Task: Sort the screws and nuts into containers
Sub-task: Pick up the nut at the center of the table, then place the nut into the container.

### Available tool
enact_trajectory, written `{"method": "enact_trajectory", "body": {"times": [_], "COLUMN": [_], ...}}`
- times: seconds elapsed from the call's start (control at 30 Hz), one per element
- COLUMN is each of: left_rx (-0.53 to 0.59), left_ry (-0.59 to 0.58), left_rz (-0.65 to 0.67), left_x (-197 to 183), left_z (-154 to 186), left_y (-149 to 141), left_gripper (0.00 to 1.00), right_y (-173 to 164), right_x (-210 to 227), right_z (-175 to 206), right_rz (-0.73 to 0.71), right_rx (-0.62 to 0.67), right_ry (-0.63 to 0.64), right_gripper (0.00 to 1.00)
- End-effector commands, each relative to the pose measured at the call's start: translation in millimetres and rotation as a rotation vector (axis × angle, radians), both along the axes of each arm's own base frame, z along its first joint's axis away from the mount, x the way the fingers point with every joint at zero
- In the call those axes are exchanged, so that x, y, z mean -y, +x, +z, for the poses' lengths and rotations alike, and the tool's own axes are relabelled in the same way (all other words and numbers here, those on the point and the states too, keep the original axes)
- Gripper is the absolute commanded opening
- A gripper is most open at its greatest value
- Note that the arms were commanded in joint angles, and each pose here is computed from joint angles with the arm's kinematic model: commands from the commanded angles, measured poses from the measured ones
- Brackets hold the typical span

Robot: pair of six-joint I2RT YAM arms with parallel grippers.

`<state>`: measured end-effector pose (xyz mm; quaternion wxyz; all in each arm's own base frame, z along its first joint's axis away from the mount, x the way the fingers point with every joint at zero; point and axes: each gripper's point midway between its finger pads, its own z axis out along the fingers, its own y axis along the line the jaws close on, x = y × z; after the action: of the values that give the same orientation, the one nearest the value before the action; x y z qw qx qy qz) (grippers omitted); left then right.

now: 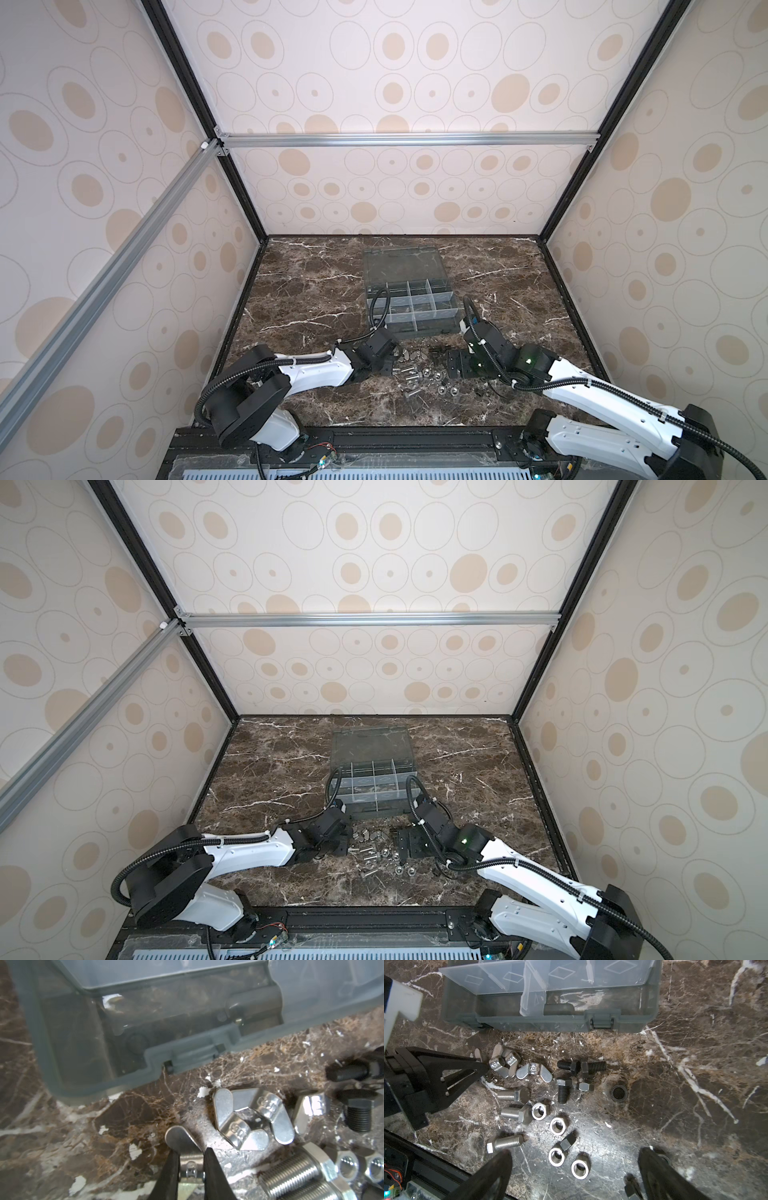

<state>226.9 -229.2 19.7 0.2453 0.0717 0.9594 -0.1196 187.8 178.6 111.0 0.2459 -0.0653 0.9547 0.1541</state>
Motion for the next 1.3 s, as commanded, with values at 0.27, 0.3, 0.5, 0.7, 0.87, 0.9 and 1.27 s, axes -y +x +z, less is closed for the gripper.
{"method": "enact_trajectory", "body": {"times": [0.27,0.3,0.5,0.7,0.87,0.9,1.27], "left_rx": [0.027,0.035,0.113,0.231,0.267,0.268,0.225], "left_ry": [0.003,-0.009,-0.071,-0.088,-0.082,-0.083,-0.082], "left_rz": [0.003,0.003,-0.025,-0.056,-0.049,-0.045,0.014], "left_x": [-1.4,-0.1,12.6,27.2,31.1,31.0,12.9], "left_z": [17.6,22.8,65.0,113.6,123.0,122.2,94.9], "left_y": [0.1,0.8,11.6,33.6,57.5,62.0,90.6], "left_gripper": [0.15,0.15,0.13,0.14,0.15,0.16,0.15], "right_y": [-3.9,-3.6,-3.3,-5.0,-6.8,-6.9,-5.6], "right_x": [6.3,6.7,9.8,12.0,14.4,15.6,16.9], "right_z": [-0.4,0.5,5.2,5.5,6.9,7.8,11.2], "right_rz": [-0.014,-0.014,-0.012,-0.032,-0.032,-0.031,-0.034], "right_rx": [0.001,0.004,0.013,0.016,0.015,0.015,0.022], "right_ry": [-0.015,-0.016,-0.031,-0.01,-0.016,-0.023,-0.032], "right_gripper": [0.98,0.98,0.98,0.98,0.98,0.98,0.97]}}
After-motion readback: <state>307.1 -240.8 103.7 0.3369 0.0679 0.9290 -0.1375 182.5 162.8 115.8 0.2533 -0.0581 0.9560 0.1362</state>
